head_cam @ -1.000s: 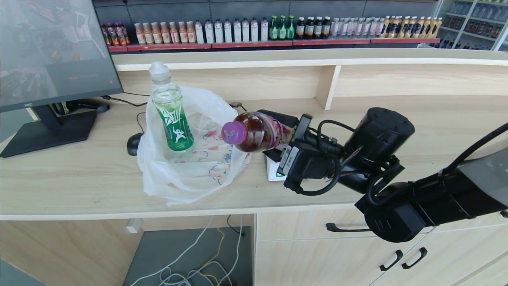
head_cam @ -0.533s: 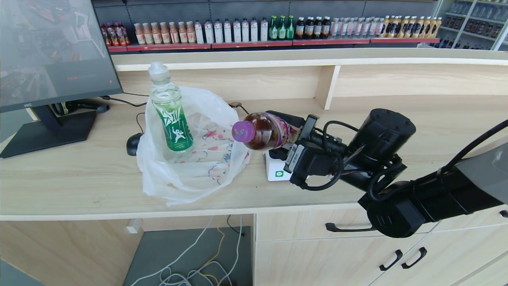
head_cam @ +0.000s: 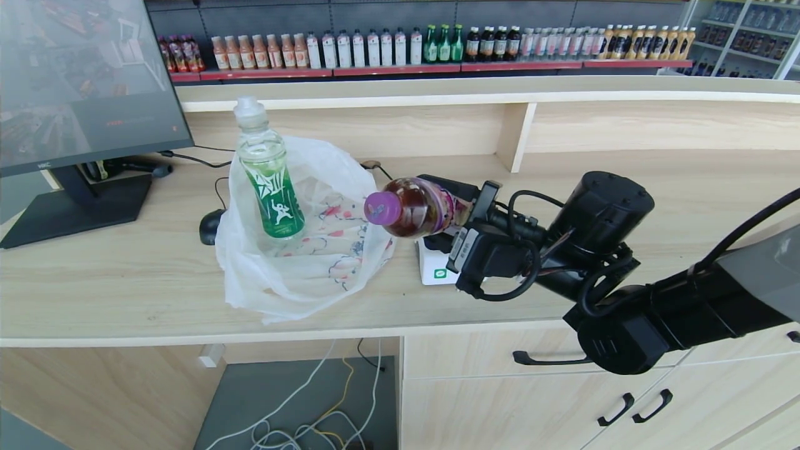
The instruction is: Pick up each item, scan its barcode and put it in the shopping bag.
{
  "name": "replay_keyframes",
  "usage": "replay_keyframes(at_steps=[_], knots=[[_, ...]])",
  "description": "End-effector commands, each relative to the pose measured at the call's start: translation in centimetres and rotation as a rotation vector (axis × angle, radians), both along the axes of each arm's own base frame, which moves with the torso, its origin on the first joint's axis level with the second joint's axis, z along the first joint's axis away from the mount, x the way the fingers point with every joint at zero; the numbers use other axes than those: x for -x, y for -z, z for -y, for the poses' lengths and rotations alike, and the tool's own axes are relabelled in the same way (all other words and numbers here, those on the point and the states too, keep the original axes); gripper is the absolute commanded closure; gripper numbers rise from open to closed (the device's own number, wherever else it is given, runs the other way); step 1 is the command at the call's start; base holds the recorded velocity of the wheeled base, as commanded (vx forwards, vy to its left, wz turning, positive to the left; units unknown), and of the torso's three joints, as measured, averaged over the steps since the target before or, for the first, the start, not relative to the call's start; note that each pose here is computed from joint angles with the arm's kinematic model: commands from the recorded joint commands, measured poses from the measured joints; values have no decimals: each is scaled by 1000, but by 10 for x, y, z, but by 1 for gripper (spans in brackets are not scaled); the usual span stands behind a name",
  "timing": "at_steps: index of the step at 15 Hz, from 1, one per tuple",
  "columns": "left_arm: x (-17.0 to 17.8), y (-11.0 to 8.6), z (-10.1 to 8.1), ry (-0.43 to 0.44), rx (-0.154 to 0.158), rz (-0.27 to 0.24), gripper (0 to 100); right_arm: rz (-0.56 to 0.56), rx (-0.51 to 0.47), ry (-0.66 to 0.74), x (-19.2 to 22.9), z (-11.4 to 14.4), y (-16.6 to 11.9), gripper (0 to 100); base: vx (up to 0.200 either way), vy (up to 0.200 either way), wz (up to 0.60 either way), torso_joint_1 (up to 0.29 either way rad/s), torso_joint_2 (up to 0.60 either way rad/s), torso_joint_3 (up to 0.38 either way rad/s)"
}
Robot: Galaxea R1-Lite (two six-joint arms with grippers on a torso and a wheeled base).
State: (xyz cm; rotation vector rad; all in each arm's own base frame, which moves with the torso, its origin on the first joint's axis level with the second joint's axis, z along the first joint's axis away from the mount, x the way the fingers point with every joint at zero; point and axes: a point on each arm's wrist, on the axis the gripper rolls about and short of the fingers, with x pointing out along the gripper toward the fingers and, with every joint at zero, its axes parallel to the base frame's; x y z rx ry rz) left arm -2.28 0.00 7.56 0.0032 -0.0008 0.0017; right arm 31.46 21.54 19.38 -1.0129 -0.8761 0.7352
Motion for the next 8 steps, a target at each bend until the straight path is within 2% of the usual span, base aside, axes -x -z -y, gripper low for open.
replay_keyframes(at_steps=[1, 7, 8], knots=[[0, 0, 0, 0, 0, 1, 0, 0, 0, 0, 0, 0, 0, 100, 0, 0, 0, 0, 0, 0], [0, 0, 0, -1, 0, 1, 0, 8, -10, 3, 1, 0, -3, 100, 0, 0, 0, 0, 0, 0], [0, 0, 0, -1, 0, 1, 0, 10, -35, -5, 2, 0, -11, 100, 0, 0, 0, 0, 0, 0]])
